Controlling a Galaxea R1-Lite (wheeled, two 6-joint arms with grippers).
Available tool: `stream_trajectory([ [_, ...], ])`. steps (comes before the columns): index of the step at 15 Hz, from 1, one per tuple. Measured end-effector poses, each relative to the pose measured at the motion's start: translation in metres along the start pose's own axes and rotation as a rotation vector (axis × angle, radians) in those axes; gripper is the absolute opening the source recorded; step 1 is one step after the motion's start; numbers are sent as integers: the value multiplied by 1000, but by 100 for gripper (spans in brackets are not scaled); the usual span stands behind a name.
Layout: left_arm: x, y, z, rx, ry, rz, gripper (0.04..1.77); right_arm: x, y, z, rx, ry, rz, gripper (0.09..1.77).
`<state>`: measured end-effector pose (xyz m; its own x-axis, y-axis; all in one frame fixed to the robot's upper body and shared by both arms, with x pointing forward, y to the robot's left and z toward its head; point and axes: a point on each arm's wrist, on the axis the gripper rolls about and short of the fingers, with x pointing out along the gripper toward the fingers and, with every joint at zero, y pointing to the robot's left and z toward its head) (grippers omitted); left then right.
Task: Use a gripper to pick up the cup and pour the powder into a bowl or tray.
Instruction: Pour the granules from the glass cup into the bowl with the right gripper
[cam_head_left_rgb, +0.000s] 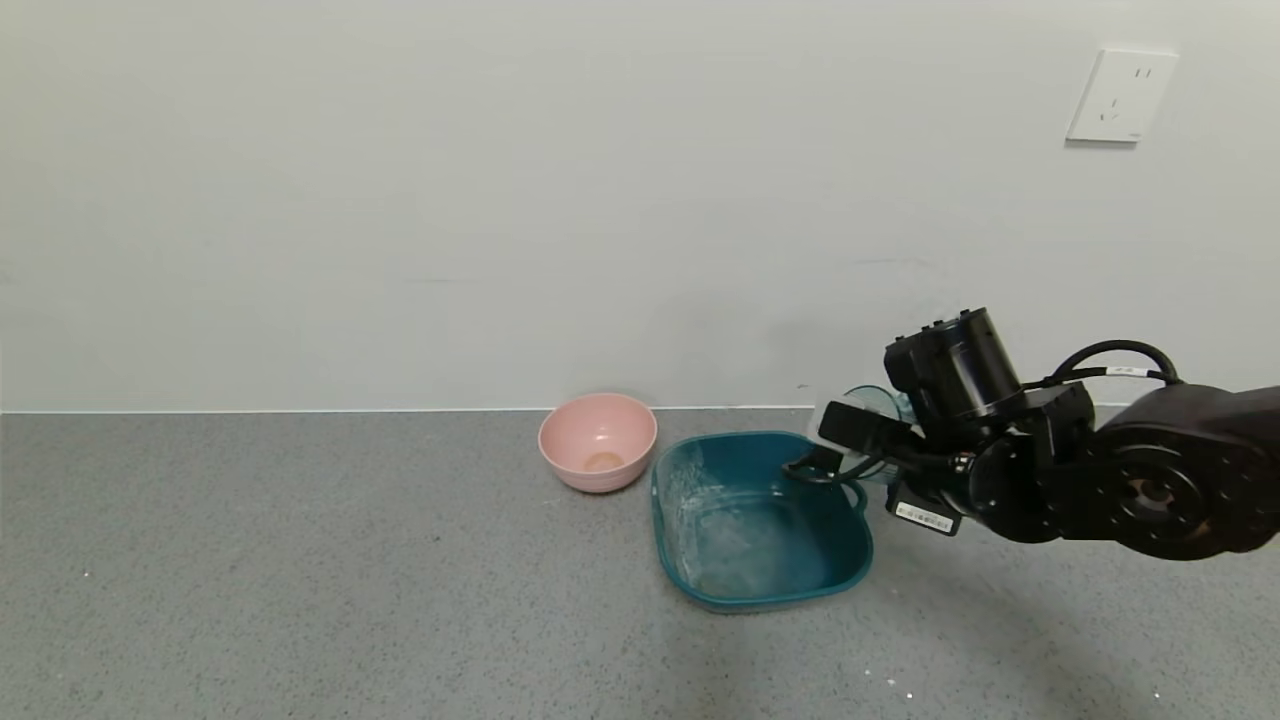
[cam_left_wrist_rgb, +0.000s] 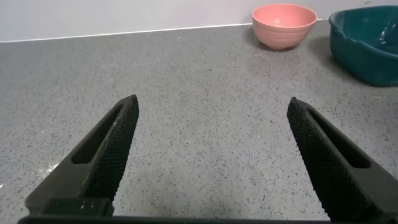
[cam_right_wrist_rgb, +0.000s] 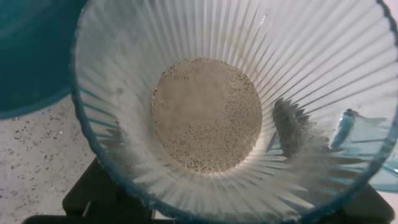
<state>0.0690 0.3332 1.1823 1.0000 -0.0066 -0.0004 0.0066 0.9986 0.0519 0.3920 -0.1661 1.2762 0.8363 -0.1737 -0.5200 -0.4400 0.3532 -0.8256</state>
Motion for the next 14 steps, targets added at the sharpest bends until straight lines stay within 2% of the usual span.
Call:
stream_trajectory([
  [6, 0, 0, 0, 0, 0, 0, 172, 5, 19, 20, -189, 41, -30, 131],
  [14, 0, 0, 0, 0, 0, 0, 172, 4, 21, 29, -416, 105, -87, 131],
])
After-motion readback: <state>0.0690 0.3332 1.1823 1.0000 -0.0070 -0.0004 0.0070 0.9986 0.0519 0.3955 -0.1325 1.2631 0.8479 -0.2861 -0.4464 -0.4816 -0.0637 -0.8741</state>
